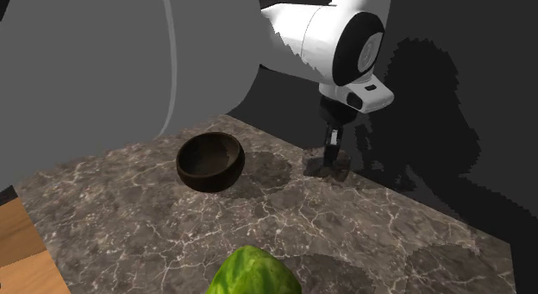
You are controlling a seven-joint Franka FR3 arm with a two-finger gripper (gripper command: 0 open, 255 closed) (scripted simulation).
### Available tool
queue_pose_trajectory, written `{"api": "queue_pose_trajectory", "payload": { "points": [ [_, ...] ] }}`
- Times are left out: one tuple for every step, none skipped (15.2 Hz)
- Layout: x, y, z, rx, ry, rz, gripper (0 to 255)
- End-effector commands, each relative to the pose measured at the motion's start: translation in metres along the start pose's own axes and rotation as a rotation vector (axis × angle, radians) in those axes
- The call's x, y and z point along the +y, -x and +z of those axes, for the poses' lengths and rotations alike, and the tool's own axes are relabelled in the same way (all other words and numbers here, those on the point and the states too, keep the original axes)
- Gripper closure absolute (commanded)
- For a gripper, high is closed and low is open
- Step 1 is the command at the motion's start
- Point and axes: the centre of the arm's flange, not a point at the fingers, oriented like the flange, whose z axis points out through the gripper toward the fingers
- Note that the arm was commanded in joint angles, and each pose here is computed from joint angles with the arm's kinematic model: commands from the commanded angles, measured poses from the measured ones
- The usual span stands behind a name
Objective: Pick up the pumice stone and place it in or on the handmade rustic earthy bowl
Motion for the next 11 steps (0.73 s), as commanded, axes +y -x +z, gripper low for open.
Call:
{"api": "queue_pose_trajectory", "payload": {
  "points": [
    [0.001,0.000,-0.011,0.000,0.000,0.000,255],
    [0.001,-0.001,-0.016,0.000,0.000,0.000,255],
    [0.002,-0.001,-0.021,0.000,0.000,0.000,255],
    [0.002,-0.001,-0.027,0.000,0.000,0.000,255],
    [0.002,-0.001,-0.032,0.000,0.000,0.000,255],
    [0.002,-0.001,-0.037,0.000,0.000,0.000,255],
    [0.002,-0.001,-0.042,0.000,0.000,0.000,255],
    [0.002,-0.002,-0.048,0.000,0.000,0.000,255],
    [0.002,-0.002,-0.053,0.000,0.000,0.000,255],
    [0.002,-0.002,-0.058,0.000,0.000,0.000,255],
    [0.002,-0.002,-0.063,0.000,0.000,0.000,255]
  ]
}}
